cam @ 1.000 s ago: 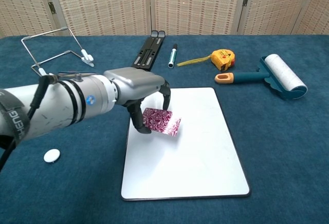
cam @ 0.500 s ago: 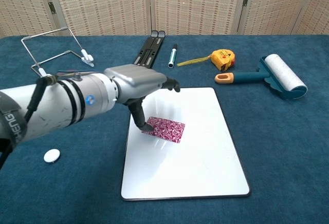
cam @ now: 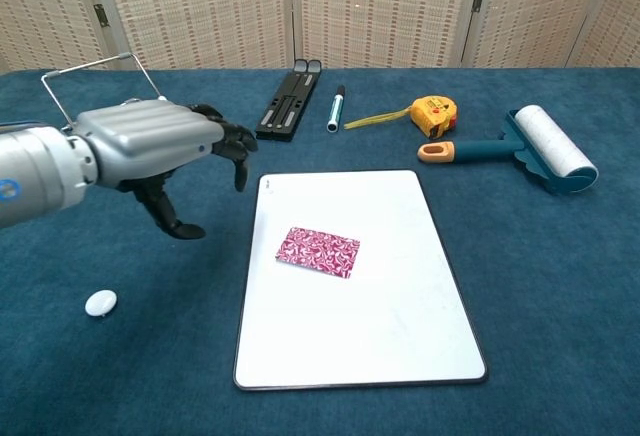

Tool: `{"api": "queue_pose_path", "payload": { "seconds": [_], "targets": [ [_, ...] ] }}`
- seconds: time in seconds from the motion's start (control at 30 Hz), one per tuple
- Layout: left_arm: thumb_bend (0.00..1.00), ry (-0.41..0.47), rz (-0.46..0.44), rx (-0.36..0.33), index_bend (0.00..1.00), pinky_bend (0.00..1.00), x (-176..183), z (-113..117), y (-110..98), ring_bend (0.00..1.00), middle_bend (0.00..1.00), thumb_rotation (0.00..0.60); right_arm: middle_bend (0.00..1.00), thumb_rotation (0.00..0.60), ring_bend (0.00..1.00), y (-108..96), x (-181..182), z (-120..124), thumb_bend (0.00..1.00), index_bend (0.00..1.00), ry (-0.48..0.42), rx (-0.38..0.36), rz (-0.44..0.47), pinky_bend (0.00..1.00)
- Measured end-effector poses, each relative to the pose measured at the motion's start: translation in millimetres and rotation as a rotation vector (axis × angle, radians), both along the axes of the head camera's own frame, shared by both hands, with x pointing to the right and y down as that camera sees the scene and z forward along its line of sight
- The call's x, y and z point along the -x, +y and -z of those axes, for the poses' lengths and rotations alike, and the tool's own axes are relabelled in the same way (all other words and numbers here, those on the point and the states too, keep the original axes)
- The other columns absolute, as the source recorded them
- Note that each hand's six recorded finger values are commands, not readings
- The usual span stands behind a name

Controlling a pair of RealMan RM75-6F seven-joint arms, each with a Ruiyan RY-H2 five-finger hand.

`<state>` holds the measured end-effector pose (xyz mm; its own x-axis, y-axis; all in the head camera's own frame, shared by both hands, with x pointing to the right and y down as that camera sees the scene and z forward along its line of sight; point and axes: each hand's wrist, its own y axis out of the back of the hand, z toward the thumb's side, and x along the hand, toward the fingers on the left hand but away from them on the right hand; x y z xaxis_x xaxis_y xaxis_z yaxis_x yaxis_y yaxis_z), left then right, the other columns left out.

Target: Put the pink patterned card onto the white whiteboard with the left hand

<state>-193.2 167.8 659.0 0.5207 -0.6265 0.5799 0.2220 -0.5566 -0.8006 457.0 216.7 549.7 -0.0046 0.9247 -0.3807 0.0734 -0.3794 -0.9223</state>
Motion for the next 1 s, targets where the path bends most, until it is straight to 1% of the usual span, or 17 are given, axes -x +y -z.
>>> {"api": "queue_pose_path", "payload": {
  "seconds": [0.13,0.4,0.53,0.63,0.77,1.0],
  "targets": [
    [0.27,0.006,-0.017,-0.013,0.41,0.00,28.5,4.0,13.2,0.15,0.17,0.600,0.12,0.600,0.14,-0.6,3.9,0.7,0.37,0.07,-0.001,-0.004,0.012,0.04],
    [0.27,0.009,-0.050,-0.021,0.43,0.00,73.8,6.5,41.2,0.15,0.18,0.600,0.12,0.600,0.14,-1.1,11.4,1.4,0.37,0.07,-0.007,-0.006,0.029,0.04],
    [0.27,-0.015,-0.042,0.008,0.44,0.00,97.8,2.2,58.4,0.15,0.18,0.600,0.12,0.600,0.14,-0.6,13.9,2.5,0.37,0.07,-0.007,-0.009,0.035,0.04],
    [0.27,-0.025,-0.027,0.033,0.45,0.00,108.7,-1.9,66.7,0.16,0.18,0.600,0.12,0.600,0.14,-0.4,15.1,2.7,0.37,0.07,-0.010,-0.009,0.039,0.04],
    [0.27,-0.041,-0.032,0.062,0.45,0.00,111.3,-8.9,74.6,0.16,0.18,0.600,0.12,0.600,0.14,-0.4,17.4,2.8,0.37,0.07,-0.014,-0.009,0.047,0.04],
    [0.28,-0.052,-0.025,0.076,0.46,0.00,107.1,-15.5,73.8,0.15,0.18,0.600,0.12,0.600,0.14,1.7,15.3,6.3,0.37,0.07,-0.013,-0.016,0.041,0.04]
  ]
}}
